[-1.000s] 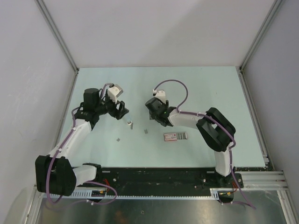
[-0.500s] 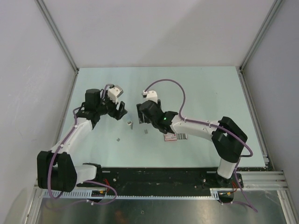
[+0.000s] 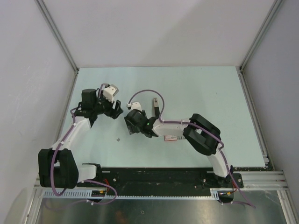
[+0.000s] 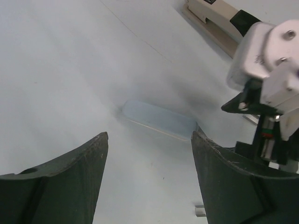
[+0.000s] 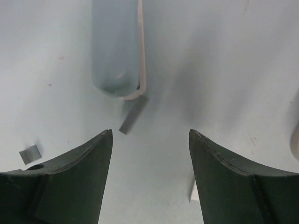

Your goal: Unload the staples from the stapler

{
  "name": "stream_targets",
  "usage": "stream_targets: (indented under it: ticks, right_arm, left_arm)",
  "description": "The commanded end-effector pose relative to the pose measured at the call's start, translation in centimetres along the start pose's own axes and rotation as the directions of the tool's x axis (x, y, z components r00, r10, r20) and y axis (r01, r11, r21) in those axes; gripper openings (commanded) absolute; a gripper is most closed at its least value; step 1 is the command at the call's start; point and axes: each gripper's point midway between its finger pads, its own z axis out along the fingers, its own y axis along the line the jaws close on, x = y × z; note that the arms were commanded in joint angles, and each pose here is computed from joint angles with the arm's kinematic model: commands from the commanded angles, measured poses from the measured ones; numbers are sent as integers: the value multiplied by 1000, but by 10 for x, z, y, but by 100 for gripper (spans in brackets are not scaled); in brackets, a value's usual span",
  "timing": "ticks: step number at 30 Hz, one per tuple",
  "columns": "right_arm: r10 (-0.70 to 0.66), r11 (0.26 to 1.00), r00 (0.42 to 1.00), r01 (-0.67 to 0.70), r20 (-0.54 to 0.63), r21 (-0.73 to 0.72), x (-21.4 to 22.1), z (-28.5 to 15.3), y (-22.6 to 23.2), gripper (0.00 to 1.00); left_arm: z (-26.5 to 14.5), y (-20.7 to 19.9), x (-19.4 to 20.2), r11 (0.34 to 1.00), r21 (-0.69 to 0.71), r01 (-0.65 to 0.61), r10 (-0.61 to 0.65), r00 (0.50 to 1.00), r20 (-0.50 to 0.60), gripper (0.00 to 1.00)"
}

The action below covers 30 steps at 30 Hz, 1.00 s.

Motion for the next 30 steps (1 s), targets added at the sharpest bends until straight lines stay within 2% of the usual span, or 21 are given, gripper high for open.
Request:
stream_targets:
  ticks: [1, 6, 14, 17, 23, 30]
  right_arm:
    - [-1, 999, 999, 3, 45, -32, -25, 7, 19, 70]
    - [-2, 1000, 999, 2, 40, -19, -24, 18, 20, 66]
    - [-9, 1000, 1000, 9, 1, 24, -7, 18, 6, 50]
    - [-9, 999, 1000, 10, -14, 38, 1, 14, 0, 42]
    - [-16, 998, 1000, 18, -24, 65, 8, 6, -10, 19]
    - [-41, 997, 999, 41, -1, 71, 1, -13, -14, 9]
  left_arm:
    - [-7, 1, -10, 1000, 4, -27, 27, 999, 44, 77]
    - [-9, 1, -9, 1000, 0, -27, 27, 999, 47, 77]
    - [-10, 2, -11, 999, -3, -32, 32, 998, 52, 77]
    - [-10, 2, -11, 1000, 1, -27, 27, 998, 53, 76]
    - [-10, 2, -12, 1000, 0, -28, 28, 998, 54, 77]
    - [-11, 0, -12, 1000, 7, -28, 27, 998, 55, 77]
